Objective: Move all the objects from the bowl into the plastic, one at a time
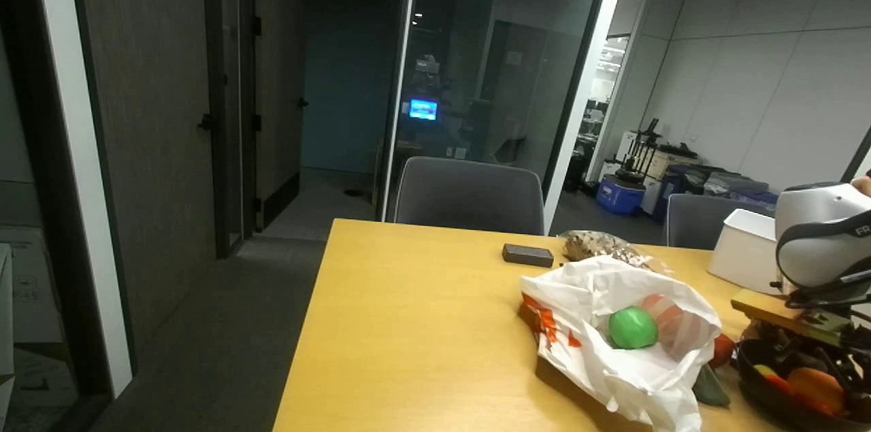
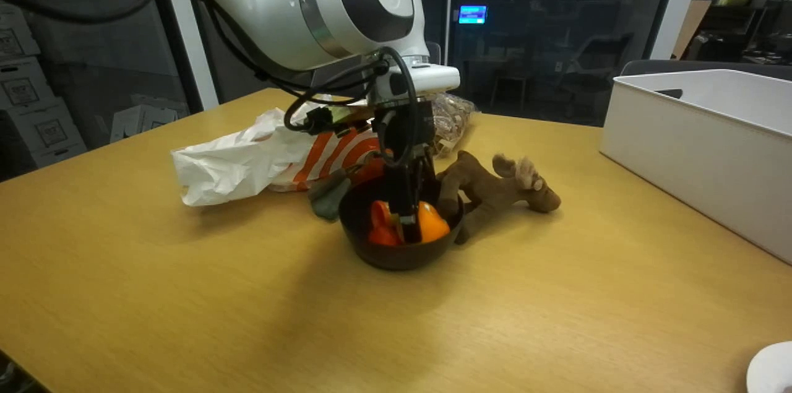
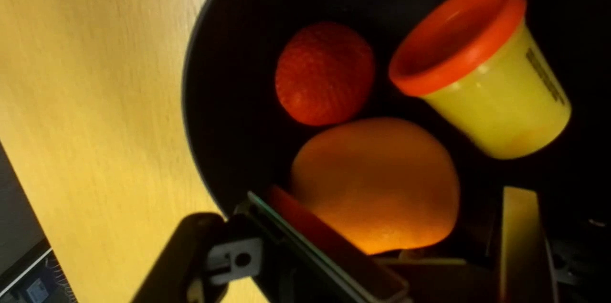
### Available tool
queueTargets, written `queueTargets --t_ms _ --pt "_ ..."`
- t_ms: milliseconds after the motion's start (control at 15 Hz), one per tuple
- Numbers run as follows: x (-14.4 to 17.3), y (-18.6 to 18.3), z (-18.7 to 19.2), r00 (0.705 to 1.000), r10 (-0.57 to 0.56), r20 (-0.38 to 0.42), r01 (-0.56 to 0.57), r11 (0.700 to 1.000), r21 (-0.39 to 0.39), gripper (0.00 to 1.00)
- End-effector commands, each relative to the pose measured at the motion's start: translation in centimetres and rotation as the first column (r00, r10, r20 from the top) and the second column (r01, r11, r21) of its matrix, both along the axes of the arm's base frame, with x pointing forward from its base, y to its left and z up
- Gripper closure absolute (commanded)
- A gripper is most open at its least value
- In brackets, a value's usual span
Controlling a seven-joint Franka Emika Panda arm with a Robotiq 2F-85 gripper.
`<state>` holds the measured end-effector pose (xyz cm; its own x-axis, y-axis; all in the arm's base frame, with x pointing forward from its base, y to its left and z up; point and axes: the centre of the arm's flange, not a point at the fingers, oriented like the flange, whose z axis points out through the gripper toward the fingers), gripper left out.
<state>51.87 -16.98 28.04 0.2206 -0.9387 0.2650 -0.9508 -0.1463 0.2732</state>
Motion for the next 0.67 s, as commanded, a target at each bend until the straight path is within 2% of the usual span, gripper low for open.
queueTargets --t_ms 0,200,333,600 --pt "0.7 -0.1 0.1 1.0 -0.013 0.0 0.013 1.0 -0.016 0.42" --pt "-0.5 0.2 2.9 0.999 0.016 0.038 -0.015 1.0 -0.008 0.42" --pt "-1.6 0.6 6.1 0.994 0.057 0.095 -0.057 0.998 0.0 0.42" --pt "-3.9 2.8 13.2 0.957 0.216 0.195 -0.226 0.974 0.026 0.42"
